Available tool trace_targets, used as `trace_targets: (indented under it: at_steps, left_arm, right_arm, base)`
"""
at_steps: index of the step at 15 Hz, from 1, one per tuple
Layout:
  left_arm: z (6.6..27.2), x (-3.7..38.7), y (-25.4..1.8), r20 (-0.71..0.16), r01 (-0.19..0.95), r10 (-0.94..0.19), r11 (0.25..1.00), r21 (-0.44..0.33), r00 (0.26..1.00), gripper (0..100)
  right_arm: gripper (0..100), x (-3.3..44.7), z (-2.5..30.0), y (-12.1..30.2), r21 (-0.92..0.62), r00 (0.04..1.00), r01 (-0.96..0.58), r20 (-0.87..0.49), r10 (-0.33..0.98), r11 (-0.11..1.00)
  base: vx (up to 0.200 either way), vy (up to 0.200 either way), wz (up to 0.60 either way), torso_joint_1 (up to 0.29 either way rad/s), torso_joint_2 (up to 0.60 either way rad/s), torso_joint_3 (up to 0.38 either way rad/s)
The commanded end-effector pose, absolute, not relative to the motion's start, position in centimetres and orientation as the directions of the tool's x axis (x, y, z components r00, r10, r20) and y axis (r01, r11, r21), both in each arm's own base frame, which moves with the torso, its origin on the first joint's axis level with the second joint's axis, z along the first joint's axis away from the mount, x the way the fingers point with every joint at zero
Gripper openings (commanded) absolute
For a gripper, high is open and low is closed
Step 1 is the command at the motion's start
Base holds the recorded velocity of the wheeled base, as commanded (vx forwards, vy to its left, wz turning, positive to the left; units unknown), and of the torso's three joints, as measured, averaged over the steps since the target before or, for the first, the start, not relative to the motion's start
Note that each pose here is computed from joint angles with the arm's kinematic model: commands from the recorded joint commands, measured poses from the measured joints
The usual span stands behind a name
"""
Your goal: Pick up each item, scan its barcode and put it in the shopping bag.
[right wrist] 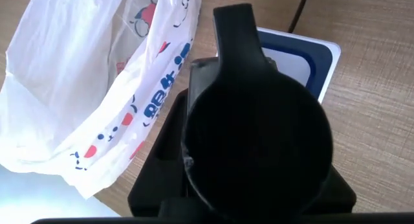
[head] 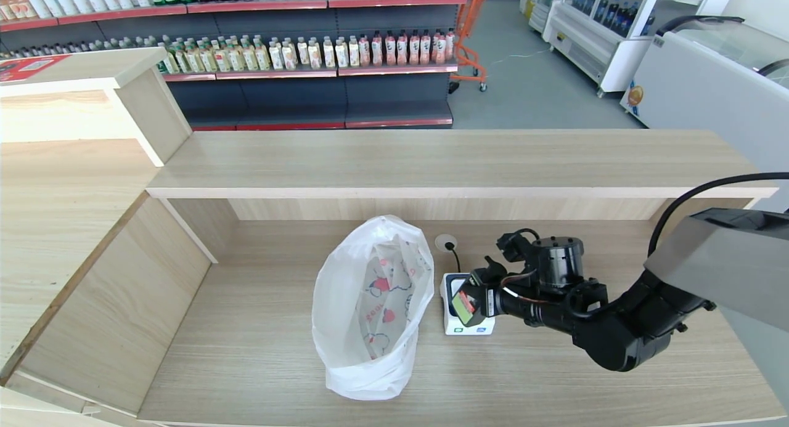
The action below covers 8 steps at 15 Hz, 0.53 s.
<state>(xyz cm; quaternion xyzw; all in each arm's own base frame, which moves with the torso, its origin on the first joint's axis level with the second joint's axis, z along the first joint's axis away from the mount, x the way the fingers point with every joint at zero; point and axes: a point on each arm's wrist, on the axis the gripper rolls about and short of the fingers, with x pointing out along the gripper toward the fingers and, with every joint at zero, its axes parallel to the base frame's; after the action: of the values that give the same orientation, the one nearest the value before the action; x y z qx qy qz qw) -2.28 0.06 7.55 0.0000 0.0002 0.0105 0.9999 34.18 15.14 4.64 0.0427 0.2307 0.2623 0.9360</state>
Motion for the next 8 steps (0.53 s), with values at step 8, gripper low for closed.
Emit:
trace_targets:
  at_steps: [8]
  left_arm:
    - [7.55, -2.28, 0.06, 0.000, -0.021, 0.021, 1.000, 0.000, 1.000, 100]
  right_arm:
    - [0, 34.68, 3.96, 14.83, 0.170, 0.765, -0.471, -0.411, 0.497, 0.866]
  base:
    - [0.000, 0.000, 0.00, 0.000, 0.00, 0.000]
